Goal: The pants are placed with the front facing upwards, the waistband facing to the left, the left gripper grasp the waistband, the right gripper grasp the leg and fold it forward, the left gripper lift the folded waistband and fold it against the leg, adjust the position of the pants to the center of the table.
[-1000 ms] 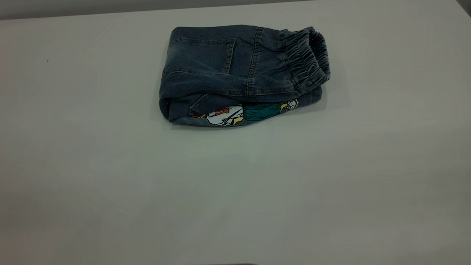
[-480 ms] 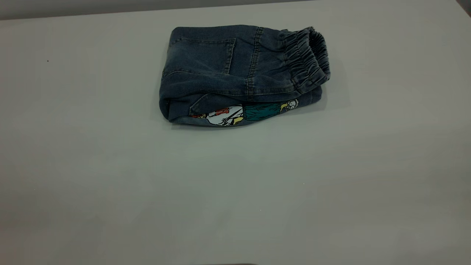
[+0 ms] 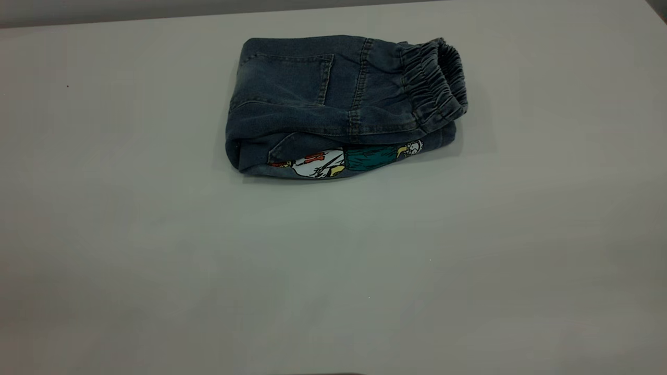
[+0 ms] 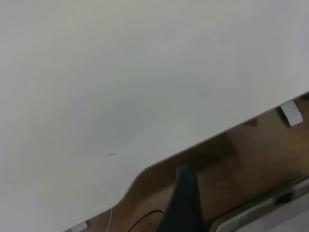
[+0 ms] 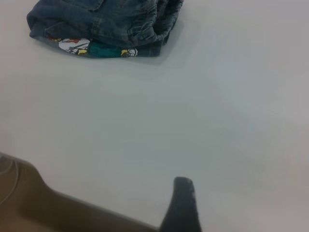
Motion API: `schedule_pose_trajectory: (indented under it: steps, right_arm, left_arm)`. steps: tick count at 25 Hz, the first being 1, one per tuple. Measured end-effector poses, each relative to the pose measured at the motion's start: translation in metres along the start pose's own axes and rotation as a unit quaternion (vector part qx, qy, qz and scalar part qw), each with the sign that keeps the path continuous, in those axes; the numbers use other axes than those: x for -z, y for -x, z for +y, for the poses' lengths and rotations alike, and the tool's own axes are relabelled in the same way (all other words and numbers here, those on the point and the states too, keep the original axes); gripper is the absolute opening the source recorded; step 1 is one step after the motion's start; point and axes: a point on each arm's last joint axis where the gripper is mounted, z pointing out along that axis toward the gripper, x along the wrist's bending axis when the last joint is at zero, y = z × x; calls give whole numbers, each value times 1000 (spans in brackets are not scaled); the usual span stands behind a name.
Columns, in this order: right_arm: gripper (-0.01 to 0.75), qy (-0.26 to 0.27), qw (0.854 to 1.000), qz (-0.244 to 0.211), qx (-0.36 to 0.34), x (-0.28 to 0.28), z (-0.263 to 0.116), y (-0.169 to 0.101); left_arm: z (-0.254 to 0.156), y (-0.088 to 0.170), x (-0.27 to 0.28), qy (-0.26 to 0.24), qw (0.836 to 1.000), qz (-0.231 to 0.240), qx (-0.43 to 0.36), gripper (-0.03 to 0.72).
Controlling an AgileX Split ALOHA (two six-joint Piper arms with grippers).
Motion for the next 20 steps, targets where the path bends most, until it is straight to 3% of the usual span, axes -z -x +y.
schedule_pose_trajectory:
  steps: [5, 13, 20]
  right_arm:
    - [526, 0, 1000, 0, 0, 0, 0, 0]
    - [526, 29, 999, -23, -8, 5, -4, -2]
    - [526, 32, 998, -39, -23, 5, -4, -3]
  left_arm:
    - [-2, 0, 3, 12, 1000, 6, 5, 583]
    - [-20, 2, 24, 106, 979, 136, 105, 583]
    - [-23, 4, 26, 114, 968, 179, 135, 583]
